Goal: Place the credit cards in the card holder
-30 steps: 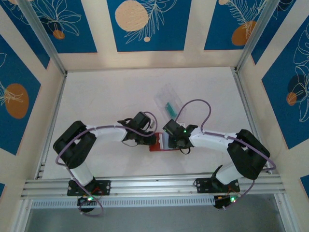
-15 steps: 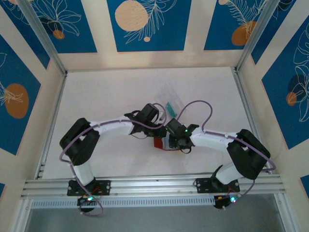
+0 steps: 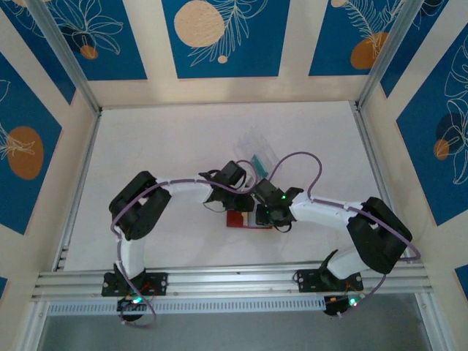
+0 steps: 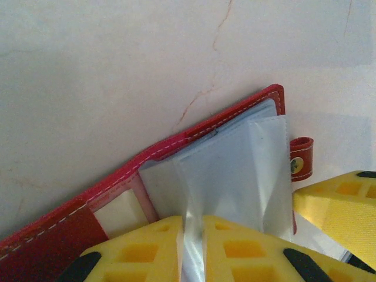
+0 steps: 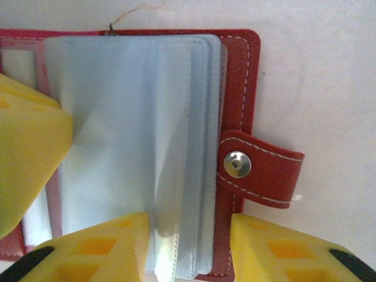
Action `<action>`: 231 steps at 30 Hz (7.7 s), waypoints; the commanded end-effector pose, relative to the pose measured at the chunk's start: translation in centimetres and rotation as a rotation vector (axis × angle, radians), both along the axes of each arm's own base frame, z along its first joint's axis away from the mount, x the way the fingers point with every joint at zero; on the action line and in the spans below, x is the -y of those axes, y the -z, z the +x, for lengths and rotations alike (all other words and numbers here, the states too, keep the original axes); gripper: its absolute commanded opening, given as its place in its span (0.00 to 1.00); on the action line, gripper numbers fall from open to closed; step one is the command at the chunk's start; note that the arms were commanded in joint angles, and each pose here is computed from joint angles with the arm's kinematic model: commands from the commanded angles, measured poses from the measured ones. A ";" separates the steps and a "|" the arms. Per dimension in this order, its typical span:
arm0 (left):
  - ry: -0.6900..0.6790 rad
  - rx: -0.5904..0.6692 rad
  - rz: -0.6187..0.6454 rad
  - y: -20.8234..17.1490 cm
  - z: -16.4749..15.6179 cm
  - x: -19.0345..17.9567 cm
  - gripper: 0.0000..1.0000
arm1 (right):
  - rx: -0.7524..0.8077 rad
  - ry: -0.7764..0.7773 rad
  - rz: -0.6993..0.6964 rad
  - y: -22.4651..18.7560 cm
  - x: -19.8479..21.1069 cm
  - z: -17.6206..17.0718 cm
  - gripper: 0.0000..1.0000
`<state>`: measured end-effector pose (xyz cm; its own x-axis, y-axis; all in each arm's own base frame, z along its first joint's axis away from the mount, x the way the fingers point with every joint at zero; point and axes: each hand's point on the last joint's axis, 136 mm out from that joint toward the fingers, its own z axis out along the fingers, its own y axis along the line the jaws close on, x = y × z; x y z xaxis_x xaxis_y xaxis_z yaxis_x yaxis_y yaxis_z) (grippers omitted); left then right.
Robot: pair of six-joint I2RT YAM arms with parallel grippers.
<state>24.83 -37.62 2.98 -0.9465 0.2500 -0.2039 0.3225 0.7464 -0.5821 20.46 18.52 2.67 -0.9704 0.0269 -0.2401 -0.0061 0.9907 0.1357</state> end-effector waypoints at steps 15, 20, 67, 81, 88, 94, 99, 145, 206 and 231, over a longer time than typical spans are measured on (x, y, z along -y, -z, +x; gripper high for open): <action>0.022 -0.029 0.081 3.1 -1.6 -1.3 0.15 | 0.053 -0.146 0.138 -4.3 -2.2 3.5 0.28; 0.023 -0.030 0.081 3.1 -1.6 -1.4 0.15 | 0.058 -0.157 0.141 -3.9 -2.6 4.6 0.28; 0.013 -0.045 0.078 3.8 -1.9 -1.5 0.15 | -0.001 -0.119 0.050 -1.3 -1.2 4.6 0.27; 0.005 -0.052 0.077 4.2 -2.2 -1.8 0.15 | -0.006 -0.172 -0.045 -0.2 -1.3 5.6 0.29; 0.006 -0.053 0.077 4.2 -2.2 -1.8 0.15 | -0.044 -0.179 -0.072 1.4 -1.4 5.0 0.31; 0.005 -0.053 0.077 4.3 -2.2 -1.8 0.15 | -0.095 -0.173 -0.058 3.0 -2.0 3.3 0.28; 0.006 -0.056 0.076 4.4 -2.3 -1.9 0.15 | -0.116 -0.179 -0.047 3.4 -2.4 2.3 0.21; -0.018 -0.075 -0.243 -3.0 -2.4 -0.2 0.20 | -0.168 -0.063 0.371 -2.2 -4.0 1.1 0.15; -0.190 -0.096 -0.230 -3.4 -1.1 -6.5 0.18 | -0.220 -0.255 0.466 -2.3 -11.1 1.3 0.73; -0.347 0.022 -0.171 -6.7 0.5 -10.7 0.17 | -0.117 -0.274 0.499 -7.5 -9.6 3.0 0.78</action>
